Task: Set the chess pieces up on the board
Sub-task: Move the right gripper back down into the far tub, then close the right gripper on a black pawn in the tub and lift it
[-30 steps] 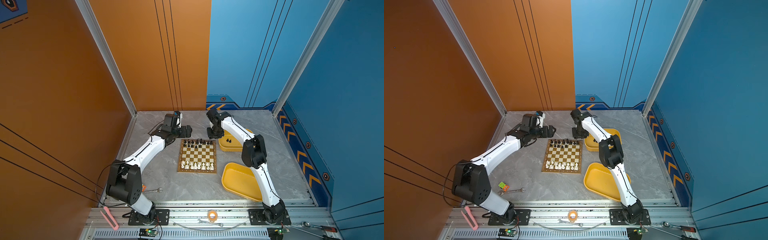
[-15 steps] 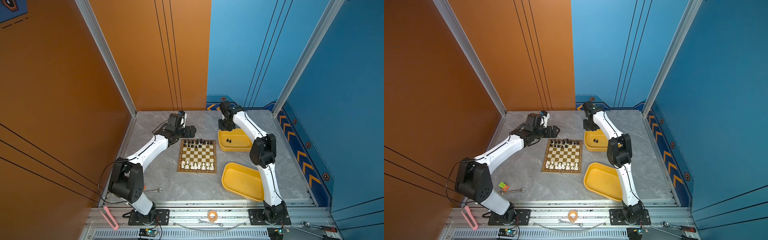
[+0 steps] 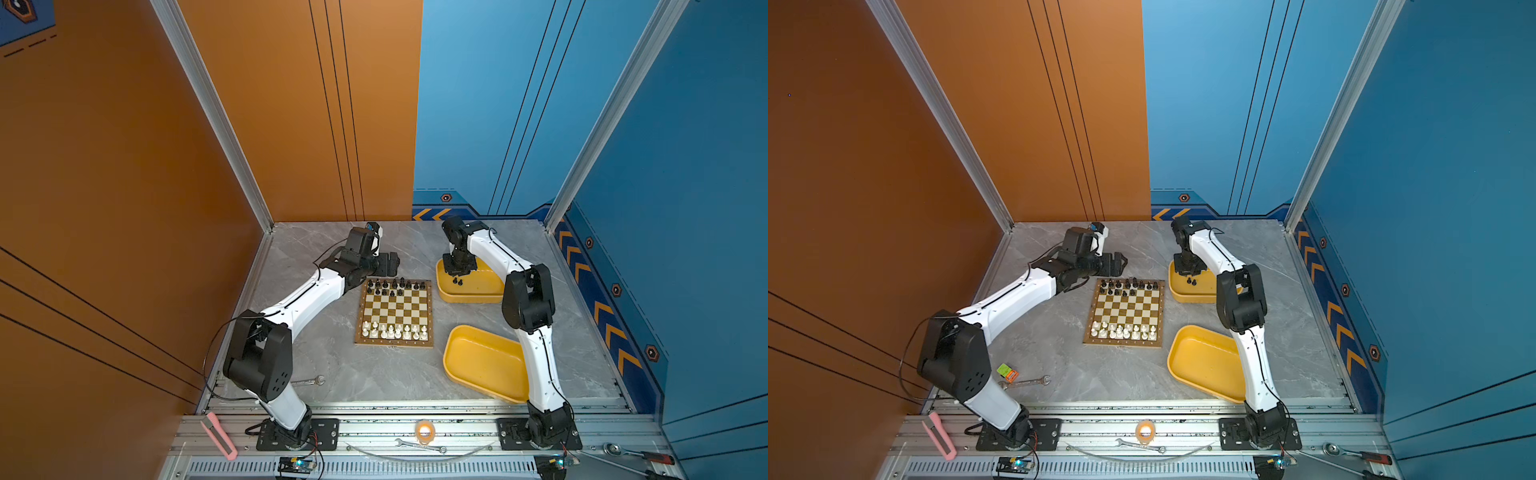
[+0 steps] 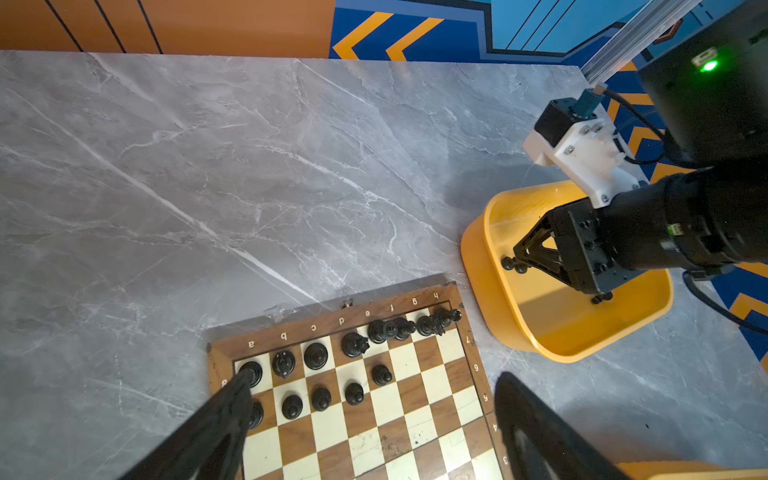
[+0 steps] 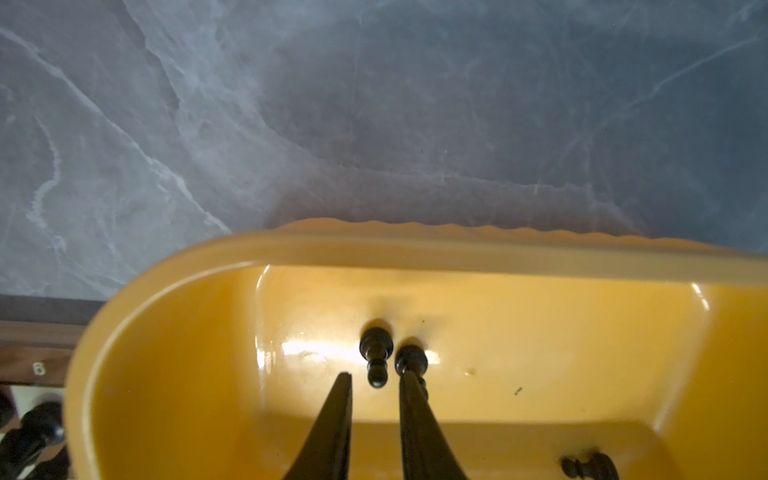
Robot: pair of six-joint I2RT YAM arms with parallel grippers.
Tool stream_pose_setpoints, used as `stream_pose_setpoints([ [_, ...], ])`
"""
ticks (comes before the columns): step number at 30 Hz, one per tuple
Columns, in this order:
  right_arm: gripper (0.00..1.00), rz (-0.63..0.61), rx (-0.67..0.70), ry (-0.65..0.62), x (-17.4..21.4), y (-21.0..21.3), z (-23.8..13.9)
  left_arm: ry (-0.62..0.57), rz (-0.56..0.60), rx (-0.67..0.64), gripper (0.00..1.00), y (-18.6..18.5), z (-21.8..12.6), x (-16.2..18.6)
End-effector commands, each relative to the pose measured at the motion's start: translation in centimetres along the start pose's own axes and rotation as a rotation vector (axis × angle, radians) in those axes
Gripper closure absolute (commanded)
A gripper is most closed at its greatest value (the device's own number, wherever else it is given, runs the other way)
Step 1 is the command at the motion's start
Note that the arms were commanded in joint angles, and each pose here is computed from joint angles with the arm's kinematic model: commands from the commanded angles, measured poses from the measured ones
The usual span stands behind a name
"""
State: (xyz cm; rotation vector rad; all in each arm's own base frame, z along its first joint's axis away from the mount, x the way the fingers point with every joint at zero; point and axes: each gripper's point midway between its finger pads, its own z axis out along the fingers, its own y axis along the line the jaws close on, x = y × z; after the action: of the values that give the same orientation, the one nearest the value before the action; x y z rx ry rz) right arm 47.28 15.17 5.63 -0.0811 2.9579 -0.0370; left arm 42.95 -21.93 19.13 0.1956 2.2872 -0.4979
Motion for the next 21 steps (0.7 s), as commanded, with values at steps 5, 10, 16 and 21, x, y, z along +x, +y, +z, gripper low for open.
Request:
stream_pose_setpoints([
  [5, 0.81, -0.01, -0.032, 0.013, 0.4, -0.1, 0.4, -0.021, 0.001, -0.027, 0.08, -0.4, -0.2, -1.1],
  [10, 0.82, -0.008, -0.041, 0.021, 0.5, 0.0, 0.8, -0.02, 0.002, -0.036, 0.08, -0.4, -0.3, -1.1],
  [16, 0.85, -0.005, -0.046, 0.025, 0.5, 0.0, 1.1, -0.018, 0.005, -0.042, 0.08, -0.4, -0.3, -1.0],
  [21, 0.86, -0.006, -0.045, 0.035, 0.7, 0.0, 1.4, -0.019, 0.008, -0.043, 0.08, -0.5, -0.5, -1.1],
])
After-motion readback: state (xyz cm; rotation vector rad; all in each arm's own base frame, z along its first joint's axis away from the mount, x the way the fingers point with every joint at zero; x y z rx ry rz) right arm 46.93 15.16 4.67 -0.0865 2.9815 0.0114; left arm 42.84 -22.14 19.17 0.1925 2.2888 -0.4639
